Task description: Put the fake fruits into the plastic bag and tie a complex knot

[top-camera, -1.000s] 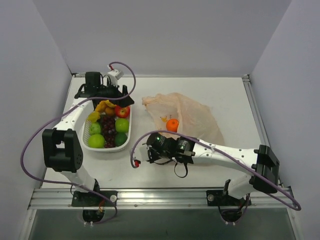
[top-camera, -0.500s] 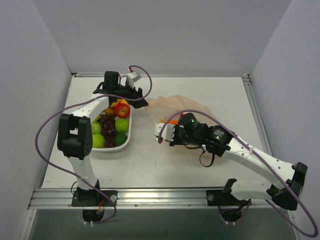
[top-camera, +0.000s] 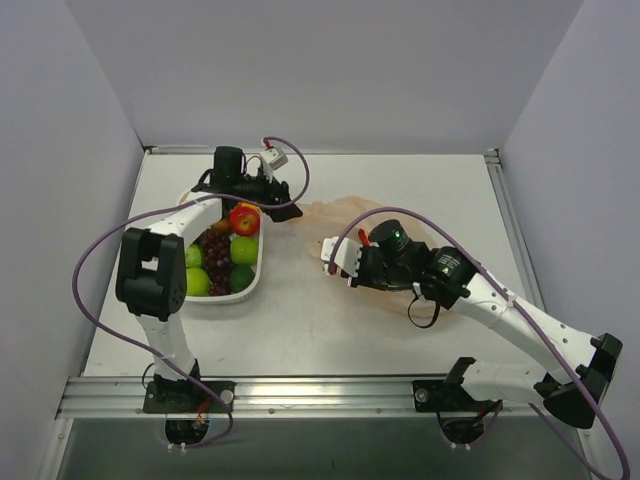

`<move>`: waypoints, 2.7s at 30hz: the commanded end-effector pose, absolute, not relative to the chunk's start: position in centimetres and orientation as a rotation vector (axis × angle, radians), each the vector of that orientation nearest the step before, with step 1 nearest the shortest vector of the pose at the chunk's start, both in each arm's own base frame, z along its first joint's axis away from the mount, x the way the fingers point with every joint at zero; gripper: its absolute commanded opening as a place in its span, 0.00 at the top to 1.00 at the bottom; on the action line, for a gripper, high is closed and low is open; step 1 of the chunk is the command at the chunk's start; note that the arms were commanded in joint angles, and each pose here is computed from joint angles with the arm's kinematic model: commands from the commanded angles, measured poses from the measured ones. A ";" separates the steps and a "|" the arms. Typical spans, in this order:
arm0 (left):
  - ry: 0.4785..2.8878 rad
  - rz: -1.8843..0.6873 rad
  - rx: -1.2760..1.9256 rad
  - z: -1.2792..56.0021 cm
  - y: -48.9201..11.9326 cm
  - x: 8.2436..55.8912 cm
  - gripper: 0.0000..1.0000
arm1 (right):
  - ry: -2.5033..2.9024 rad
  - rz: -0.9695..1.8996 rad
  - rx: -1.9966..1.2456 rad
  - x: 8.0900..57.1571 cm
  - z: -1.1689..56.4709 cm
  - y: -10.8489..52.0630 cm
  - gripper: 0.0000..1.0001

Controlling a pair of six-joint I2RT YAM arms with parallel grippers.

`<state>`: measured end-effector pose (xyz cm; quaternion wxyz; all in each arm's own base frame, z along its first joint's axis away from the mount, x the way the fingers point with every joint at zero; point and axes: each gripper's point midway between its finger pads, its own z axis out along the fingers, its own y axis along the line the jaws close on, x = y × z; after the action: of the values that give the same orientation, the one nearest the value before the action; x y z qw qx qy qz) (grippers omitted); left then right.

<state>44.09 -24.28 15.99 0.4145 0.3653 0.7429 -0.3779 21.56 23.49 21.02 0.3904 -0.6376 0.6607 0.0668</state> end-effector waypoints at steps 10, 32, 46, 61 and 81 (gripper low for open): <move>1.544 -0.775 1.309 18.1 -22.8 39.5 0.03 | 1.698 0.248 -1.583 20.4 21.9 22.7 1.00; 1.508 -0.532 1.439 19.9 -23.5 40.7 0.99 | 1.732 0.236 -1.448 21.3 24.2 20.5 1.00; 1.560 -0.827 0.790 40.7 -16.8 39.2 1.00 | 1.661 0.093 -0.844 24.2 37.6 11.0 1.00; 1.920 -0.809 0.449 35.4 -14.0 36.4 1.00 | 1.749 0.063 -0.822 26.7 32.0 9.0 1.00; 1.348 -0.711 1.072 45.8 -20.2 29.6 0.03 | 1.509 0.355 -1.090 22.3 34.5 14.1 1.00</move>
<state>32.90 -16.73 43.10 0.5750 0.3729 0.6611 -0.3054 24.31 12.49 31.92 0.5582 -0.4246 0.7032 0.1169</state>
